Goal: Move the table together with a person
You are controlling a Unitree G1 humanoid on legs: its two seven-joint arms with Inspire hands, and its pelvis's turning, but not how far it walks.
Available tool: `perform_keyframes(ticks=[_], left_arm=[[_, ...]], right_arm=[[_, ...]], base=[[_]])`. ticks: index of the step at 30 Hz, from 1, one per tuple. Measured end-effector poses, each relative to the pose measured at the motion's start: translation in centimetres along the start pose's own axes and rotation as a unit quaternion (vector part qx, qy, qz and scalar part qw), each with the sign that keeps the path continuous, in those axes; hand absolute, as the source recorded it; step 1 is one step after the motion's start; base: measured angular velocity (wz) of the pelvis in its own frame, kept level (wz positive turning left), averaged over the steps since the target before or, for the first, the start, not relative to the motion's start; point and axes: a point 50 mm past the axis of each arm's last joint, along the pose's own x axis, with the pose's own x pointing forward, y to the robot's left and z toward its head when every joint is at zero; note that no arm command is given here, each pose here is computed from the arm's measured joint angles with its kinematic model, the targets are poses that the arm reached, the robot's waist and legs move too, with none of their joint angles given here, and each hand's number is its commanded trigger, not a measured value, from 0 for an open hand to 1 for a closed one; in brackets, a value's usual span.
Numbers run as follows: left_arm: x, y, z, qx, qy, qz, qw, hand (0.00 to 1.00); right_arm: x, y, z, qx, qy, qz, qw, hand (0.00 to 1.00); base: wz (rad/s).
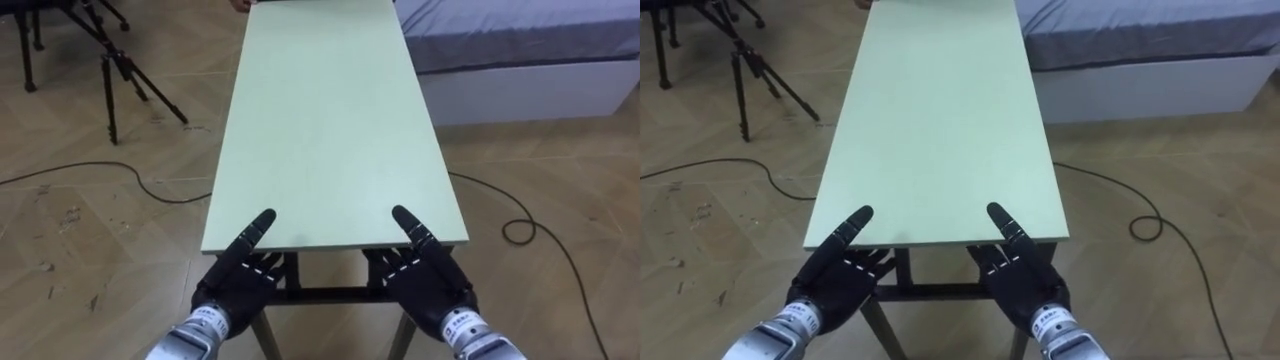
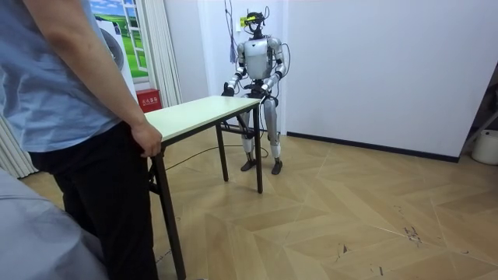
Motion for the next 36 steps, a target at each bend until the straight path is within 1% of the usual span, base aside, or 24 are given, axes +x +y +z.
perform_keyframes(ticks=[2, 6, 9, 19, 25, 30, 36], left_arm=[[0.2, 0.3, -0.1, -0.003, -0.004, 0.008, 1.0, 0.0], [0.8, 0.7, -0.2, 0.01, -0.008, 0.023, 1.0, 0.0], [0.9, 0.9, -0.2, -0.002, -0.013, 0.029, 1.0, 0.0], [1.0, 0.8, -0.3, -0.008, -0.015, 0.025, 1.0, 0.0], [0.9, -0.7, 0.1, -0.011, -0.029, -0.01, 0.999, 0.0], [0.9, -0.8, 0.1, -0.021, -0.036, -0.012, 0.999, 0.0], [0.9, -1.5, 0.1, -0.027, -0.047, -0.015, 0.998, 0.0]], right_arm=[[0.1, 0.0, -0.2, 0.014, -0.005, 0.001, 1.0, 0.0], [0.2, 0.1, -0.3, 0.03, -0.016, 0.001, 0.999, 0.0], [0.3, 0.2, -0.2, 0.047, -0.026, -0.001, 0.999, 0.0], [0.3, 0.2, -0.2, 0.047, -0.033, -0.002, 0.998, 0.0], [0.6, 0.7, -0.4, 0.055, -0.035, 0.007, 0.998, 0.0], [0.7, 0.8, -0.4, 0.056, -0.036, 0.009, 0.998, 0.0], [0.7, 0.9, -0.5, 0.057, -0.039, 0.01, 0.998, 0.0]], base=[[0.0], [0.0], [0.0], [0.0], [0.0], [0.0], [-0.02]])
